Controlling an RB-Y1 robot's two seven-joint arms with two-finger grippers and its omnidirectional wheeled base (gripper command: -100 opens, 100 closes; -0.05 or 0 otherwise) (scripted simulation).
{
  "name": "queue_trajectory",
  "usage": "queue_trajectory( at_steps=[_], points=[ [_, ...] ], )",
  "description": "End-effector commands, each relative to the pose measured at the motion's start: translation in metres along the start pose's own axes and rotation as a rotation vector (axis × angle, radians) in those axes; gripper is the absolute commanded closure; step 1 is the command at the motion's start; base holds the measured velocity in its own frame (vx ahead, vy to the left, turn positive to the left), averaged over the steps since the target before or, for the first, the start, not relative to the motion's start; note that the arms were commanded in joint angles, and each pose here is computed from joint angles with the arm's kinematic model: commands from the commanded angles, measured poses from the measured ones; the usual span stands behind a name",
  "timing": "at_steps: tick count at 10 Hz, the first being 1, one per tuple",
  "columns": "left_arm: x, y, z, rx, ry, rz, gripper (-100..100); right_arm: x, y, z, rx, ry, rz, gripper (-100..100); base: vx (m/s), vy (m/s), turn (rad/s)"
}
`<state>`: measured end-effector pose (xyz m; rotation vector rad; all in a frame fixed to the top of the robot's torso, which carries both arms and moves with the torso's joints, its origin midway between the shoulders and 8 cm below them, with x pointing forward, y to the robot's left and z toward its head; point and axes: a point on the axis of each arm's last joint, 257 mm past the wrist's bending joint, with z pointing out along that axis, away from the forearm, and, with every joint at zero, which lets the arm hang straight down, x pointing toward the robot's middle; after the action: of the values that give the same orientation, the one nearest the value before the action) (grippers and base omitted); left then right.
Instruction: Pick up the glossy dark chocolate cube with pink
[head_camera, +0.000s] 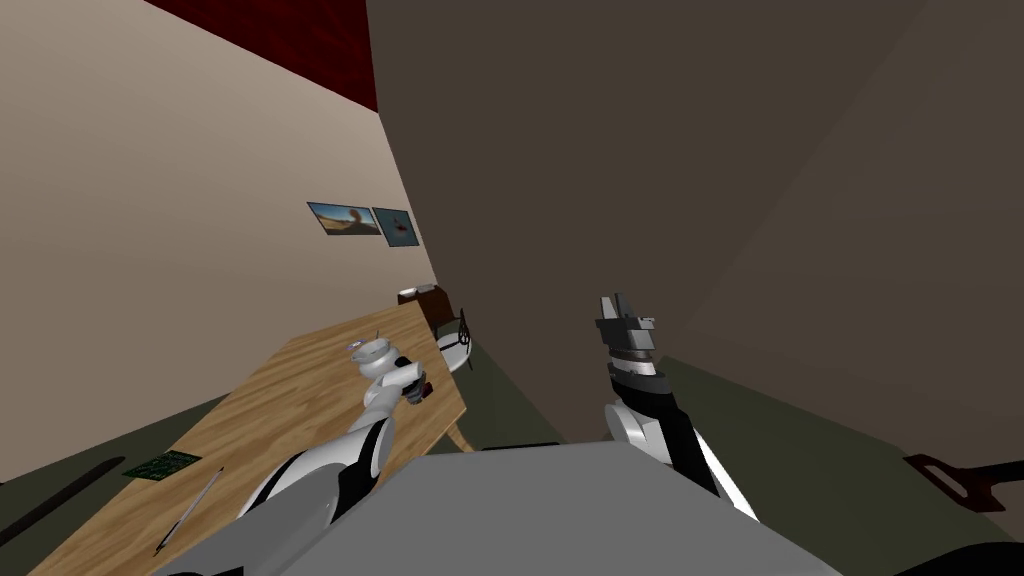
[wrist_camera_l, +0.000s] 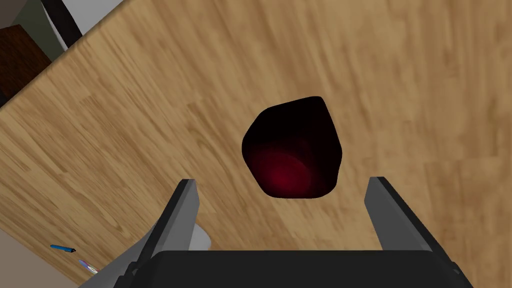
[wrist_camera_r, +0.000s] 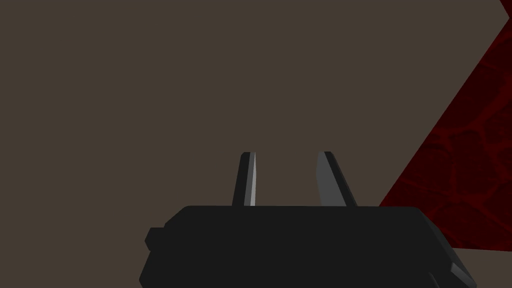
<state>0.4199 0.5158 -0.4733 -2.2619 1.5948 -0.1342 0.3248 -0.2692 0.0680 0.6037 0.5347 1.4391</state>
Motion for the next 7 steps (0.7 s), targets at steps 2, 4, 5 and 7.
queue_trajectory(
  at_steps=[2, 4, 5, 7],
  points=[
    [0.001, 0.001, 0.000, -0.004, 0.002, -0.001, 0, 0.000, 0.000, 0.000, 0.000, 0.000, 0.000, 0, 0.012, -0.001, -0.006],
    [0.007, 0.016, 0.011, -0.003, 0.002, 0.002, -100, 0.000, 0.000, 0.000, 0.000, 0.000, 0.000, 0, 0.044, 0.033, 0.006],
    [0.006, 0.012, 0.010, -0.007, 0.002, 0.002, -100, 0.000, 0.000, 0.000, 0.000, 0.000, 0.000, 0, 0.030, 0.018, -0.001],
    [0.006, 0.015, 0.011, -0.009, 0.002, 0.002, 100, 0.000, 0.000, 0.000, 0.000, 0.000, 0.000, 0, 0.000, 0.000, 0.000]
  ],
)
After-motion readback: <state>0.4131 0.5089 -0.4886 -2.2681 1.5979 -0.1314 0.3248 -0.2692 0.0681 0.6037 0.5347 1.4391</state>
